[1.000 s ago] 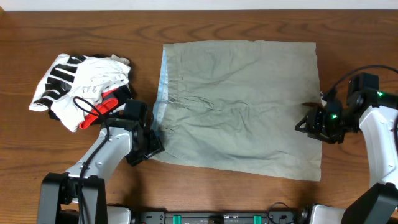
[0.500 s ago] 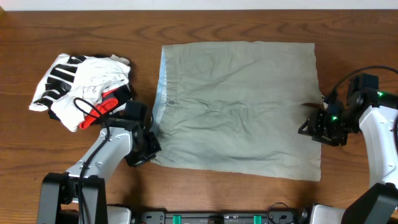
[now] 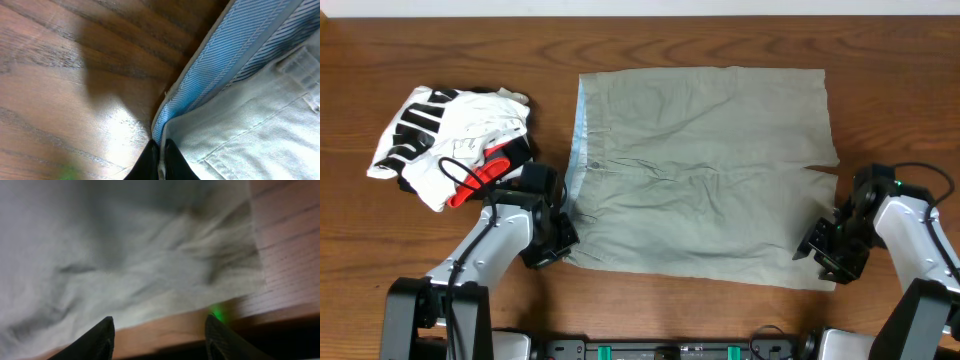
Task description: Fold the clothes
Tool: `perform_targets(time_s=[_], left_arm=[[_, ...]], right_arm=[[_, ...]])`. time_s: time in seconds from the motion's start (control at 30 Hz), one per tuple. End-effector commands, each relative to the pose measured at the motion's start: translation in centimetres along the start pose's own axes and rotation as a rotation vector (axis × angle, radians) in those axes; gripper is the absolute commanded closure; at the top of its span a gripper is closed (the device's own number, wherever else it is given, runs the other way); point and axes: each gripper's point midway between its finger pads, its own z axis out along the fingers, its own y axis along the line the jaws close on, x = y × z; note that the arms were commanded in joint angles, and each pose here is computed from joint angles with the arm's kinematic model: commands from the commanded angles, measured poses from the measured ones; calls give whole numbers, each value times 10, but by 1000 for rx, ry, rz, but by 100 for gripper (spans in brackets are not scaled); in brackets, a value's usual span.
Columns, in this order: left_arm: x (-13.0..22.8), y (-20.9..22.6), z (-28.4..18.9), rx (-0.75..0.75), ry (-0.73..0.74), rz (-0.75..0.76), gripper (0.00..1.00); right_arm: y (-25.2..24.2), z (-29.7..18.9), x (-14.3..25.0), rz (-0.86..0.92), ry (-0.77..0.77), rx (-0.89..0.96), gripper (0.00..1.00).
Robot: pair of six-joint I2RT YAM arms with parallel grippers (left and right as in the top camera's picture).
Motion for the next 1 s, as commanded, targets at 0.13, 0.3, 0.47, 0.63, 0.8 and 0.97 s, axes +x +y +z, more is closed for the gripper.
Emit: perform_targets(time_s=[0.13,0.3,0.47,0.63,0.8,0.97], left_arm=[[-2,2,-1,-11,-5,9,93],[-3,1,-1,-8,-8,10,93],[-6,-1,-1,-1,-20,20,92],[-7,-2,-1,3,-24,20,93],[-4,-1,-1,2,-12,19,92],[-1,-1,-1,3,0,46,94]], right_arm=[[-36,14,5,273,-41,158,32],[-44,18,7,301,-35,173,28],[-51,29,-7,327,-110,178,25],[-50,44,-16,342,-165,141,37],[-49,46,-19,338,-176,134,82],[-46,40,-15,307,-169,118,99]])
